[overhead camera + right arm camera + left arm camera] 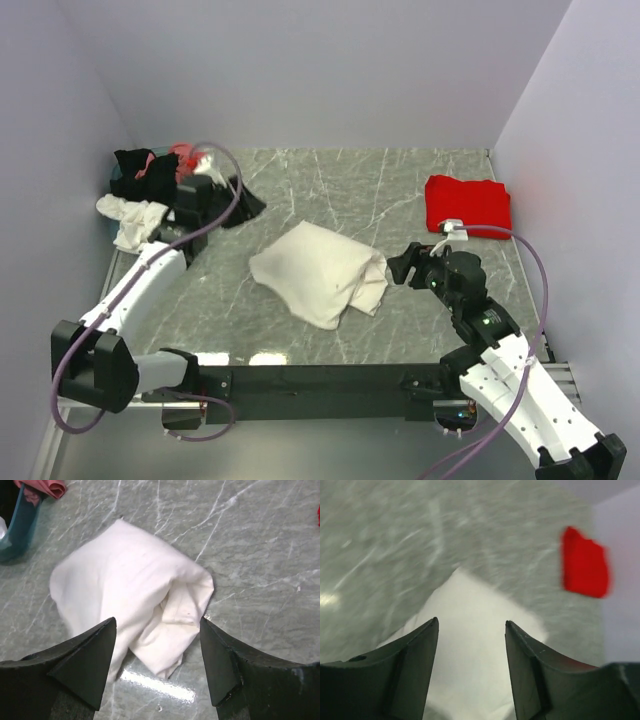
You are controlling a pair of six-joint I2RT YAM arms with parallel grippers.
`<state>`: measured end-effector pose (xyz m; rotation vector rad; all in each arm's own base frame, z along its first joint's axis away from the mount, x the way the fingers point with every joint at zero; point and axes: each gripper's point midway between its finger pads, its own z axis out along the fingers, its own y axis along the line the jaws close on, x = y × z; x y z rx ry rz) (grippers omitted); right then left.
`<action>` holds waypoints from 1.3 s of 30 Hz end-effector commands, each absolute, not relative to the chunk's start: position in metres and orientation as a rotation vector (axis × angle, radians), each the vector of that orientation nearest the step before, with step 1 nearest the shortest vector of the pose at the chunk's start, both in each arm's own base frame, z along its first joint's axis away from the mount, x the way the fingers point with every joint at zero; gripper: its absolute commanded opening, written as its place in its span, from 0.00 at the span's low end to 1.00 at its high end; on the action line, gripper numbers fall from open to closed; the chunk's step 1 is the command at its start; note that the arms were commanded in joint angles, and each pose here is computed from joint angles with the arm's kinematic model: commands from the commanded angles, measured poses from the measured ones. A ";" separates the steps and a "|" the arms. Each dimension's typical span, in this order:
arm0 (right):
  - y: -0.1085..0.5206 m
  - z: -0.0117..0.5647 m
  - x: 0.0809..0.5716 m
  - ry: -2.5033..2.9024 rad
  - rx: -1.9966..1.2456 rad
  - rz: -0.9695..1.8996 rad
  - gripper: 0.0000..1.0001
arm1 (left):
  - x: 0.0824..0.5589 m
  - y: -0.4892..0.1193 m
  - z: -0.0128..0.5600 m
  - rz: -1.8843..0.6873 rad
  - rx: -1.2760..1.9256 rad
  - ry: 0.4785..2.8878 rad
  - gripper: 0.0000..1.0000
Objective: Fold and stack the t-shirts
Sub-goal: Move the tshirt to the center of the board
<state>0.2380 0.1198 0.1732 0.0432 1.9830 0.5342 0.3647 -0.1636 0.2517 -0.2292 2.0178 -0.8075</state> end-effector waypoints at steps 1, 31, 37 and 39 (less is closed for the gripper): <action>0.125 0.178 0.242 1.975 0.069 0.569 0.74 | 0.357 -0.141 0.224 -0.537 -0.280 1.984 0.62; 0.177 0.062 0.294 2.288 0.069 0.428 0.68 | 0.167 -0.353 0.063 -0.742 0.090 2.388 0.72; 0.180 0.059 0.303 2.290 0.052 0.407 0.33 | 0.180 -0.342 0.033 -0.541 0.100 2.416 0.46; 0.181 0.066 0.306 2.272 0.045 0.407 0.10 | 0.183 -0.337 0.031 -0.496 0.104 2.405 0.32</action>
